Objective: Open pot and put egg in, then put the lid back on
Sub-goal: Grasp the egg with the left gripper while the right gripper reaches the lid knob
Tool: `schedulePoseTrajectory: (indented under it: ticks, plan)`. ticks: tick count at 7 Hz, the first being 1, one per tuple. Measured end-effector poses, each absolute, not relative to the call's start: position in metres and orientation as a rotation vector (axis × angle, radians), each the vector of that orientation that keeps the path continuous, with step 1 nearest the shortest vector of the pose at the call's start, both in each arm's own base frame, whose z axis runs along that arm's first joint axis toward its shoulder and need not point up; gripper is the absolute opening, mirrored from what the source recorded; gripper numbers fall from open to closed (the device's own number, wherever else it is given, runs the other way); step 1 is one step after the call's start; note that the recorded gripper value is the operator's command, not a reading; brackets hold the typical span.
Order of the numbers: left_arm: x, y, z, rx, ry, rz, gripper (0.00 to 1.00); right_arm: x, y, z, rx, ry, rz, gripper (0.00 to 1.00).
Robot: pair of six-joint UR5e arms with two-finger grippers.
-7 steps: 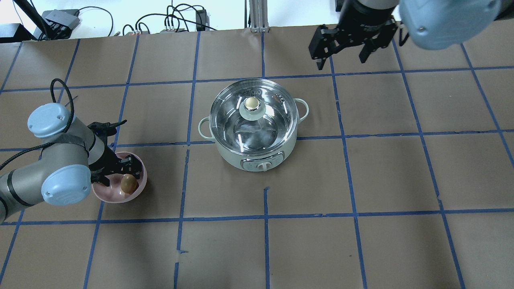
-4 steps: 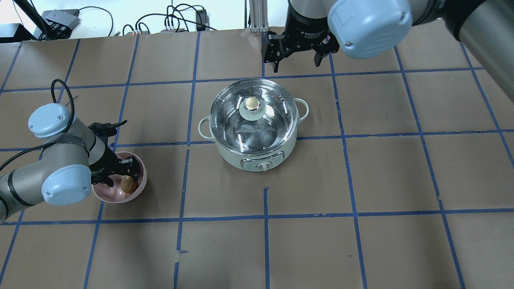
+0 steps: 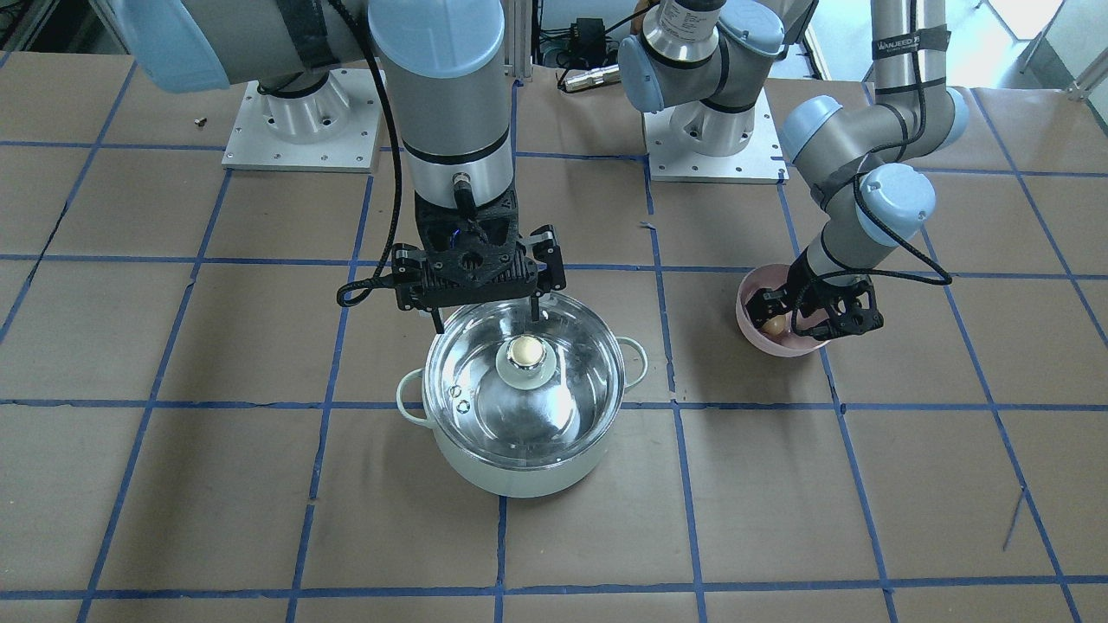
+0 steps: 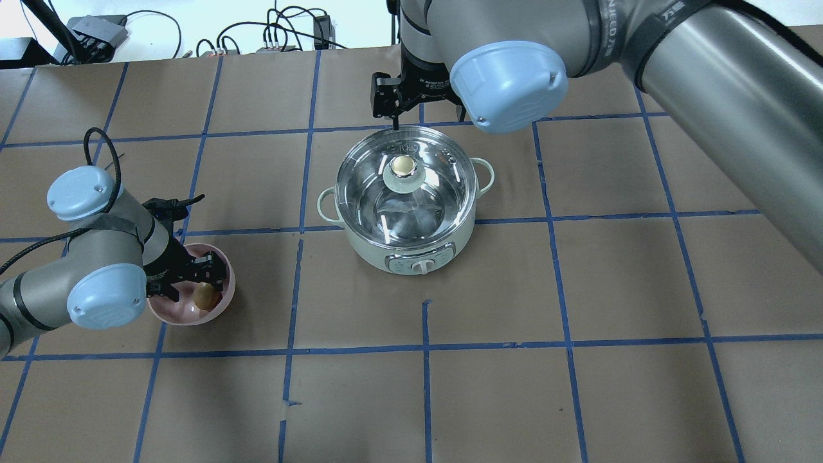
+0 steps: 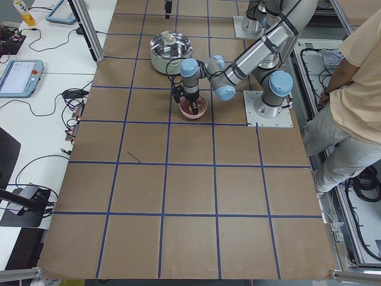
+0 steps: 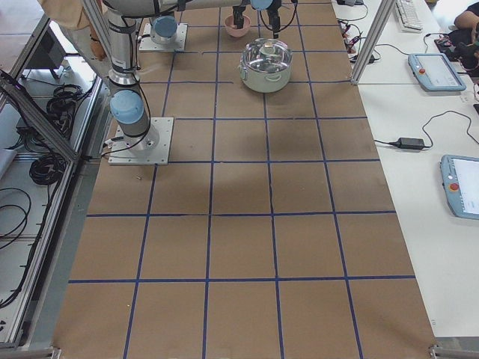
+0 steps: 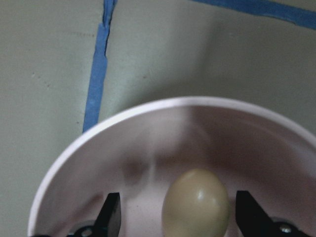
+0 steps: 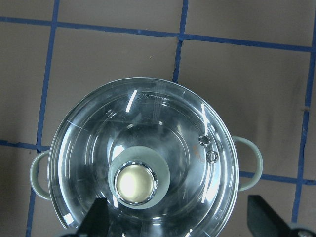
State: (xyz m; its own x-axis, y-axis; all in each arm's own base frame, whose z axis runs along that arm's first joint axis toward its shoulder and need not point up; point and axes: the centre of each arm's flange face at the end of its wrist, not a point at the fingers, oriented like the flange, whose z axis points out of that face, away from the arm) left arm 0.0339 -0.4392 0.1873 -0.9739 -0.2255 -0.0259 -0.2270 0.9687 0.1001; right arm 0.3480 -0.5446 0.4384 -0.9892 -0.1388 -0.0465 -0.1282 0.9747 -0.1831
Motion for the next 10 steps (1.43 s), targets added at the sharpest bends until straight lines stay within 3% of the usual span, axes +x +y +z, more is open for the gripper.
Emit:
schedulePoseTrajectory:
  ticks: [5,7,9,10]
  plan:
    - [0.032,-0.438,0.182,-0.364,3.115,0.196,0.8,0.365,-0.541,0.401,-0.241,3.083,-0.336,1.0]
    - [0.032,-0.439,0.18,-0.364,3.118,0.204,0.59,0.377,-0.543,0.394,-0.277,3.101,-0.346,1.0]
    - [0.033,-0.439,0.179,-0.363,3.118,0.21,0.26,0.381,-0.547,0.383,-0.374,3.096,-0.333,1.0]
    - [0.032,-0.439,0.179,-0.361,3.118,0.211,0.2,0.383,-0.548,0.377,-0.452,3.09,-0.323,1.0]
